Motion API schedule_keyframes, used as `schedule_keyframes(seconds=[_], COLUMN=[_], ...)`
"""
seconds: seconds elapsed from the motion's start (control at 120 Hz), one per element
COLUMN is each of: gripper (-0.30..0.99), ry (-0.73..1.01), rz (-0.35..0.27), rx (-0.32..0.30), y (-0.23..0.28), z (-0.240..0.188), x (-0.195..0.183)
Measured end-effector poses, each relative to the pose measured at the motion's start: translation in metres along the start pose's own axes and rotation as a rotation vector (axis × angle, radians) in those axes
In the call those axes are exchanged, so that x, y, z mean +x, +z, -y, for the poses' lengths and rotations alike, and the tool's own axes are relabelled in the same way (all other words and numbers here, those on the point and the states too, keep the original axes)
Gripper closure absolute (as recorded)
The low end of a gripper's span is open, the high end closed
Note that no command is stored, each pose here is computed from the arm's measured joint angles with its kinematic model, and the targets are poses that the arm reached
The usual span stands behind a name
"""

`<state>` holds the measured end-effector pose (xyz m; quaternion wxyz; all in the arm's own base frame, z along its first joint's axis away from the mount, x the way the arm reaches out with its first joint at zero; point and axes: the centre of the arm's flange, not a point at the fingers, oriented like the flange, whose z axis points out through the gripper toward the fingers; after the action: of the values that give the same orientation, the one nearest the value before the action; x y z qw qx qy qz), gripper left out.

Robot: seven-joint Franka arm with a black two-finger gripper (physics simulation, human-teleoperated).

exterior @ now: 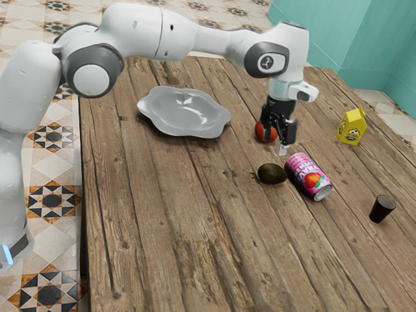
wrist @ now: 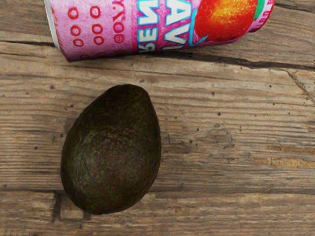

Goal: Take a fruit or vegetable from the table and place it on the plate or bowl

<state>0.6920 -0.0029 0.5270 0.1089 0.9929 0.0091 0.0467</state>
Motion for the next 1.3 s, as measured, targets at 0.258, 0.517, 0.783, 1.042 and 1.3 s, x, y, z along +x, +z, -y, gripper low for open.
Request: schedule_keyframes(seconds=[0.258,0.517,0.783,1.042,1.3], gripper=[0.01,0.01,0.11,0.49,0.43], ry=[0.239,0.404,0.518,0.518,0.197], rz=[0.029,0.002,-0.004,-0.050,-0.305], rx=[-0.040,-0.076,-0.121,-0.149,-0.072], y=[0.073,0.093,0.119,0.079,-0.121], z=[0.028,0.032,0.024,-0.001,0.100], x=[0.006,0.011,0.014,-0.020,-0.204])
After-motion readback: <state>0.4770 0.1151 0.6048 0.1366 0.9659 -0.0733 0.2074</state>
